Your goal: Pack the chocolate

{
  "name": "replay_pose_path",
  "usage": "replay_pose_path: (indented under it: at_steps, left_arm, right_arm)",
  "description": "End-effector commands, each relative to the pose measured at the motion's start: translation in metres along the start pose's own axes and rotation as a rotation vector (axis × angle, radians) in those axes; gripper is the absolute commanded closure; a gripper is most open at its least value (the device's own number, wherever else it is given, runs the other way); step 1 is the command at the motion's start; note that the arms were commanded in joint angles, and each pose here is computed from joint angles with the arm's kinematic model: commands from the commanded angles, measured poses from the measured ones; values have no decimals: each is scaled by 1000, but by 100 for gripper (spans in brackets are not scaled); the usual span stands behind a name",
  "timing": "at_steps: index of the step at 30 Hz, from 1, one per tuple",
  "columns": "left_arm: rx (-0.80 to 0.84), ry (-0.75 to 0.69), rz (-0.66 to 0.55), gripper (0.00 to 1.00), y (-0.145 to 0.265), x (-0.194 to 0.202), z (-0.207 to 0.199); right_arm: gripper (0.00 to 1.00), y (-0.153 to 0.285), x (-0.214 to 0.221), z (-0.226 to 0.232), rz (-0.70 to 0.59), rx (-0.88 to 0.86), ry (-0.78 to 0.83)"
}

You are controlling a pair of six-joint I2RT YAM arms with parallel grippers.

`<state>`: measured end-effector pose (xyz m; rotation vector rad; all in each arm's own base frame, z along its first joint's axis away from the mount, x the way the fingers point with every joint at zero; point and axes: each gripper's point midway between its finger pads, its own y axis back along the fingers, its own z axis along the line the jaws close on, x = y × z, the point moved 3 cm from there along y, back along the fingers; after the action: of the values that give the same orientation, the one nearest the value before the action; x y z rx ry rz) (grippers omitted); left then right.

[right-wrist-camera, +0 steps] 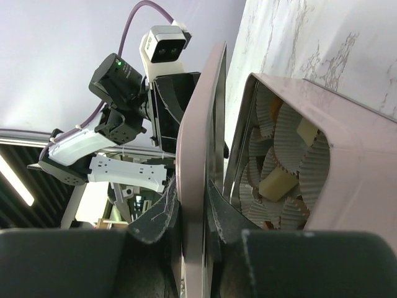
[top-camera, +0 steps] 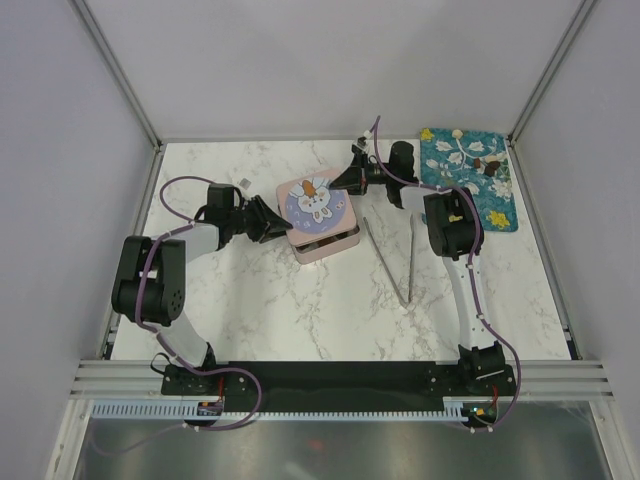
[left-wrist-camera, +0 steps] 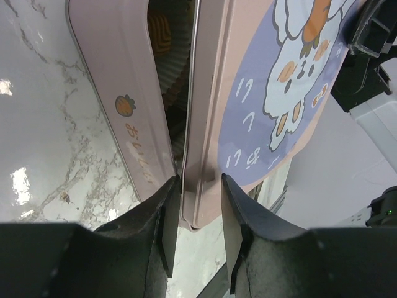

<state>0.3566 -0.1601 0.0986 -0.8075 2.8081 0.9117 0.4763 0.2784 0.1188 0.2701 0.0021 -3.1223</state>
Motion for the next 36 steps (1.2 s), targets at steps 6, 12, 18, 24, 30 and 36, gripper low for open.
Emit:
replay_pose_path:
  at_steps: [6,12,18,24,30,36]
  left_arm:
    - [22,-48,-8,60,7,1,-15]
    - [-4,-46,-5,60,7,7,-12]
    - [-32,-31,2,60,8,14,-3]
    - [-25,-45,13,60,7,20,-8]
    - [-24,-51,22,61,7,27,-11]
    - [-30,-50,18,61,9,31,-10]
  right_arm:
    - [96,1,9,-1,27,-16,15]
    - [94,-1,10,-1,32,-14,6]
    - [93,0,12,-3,34,-12,-3]
    - [93,-1,14,-3,36,-11,-8]
    - [94,-1,19,0,45,-10,-6]
    - [92,-1,19,0,48,-10,-7]
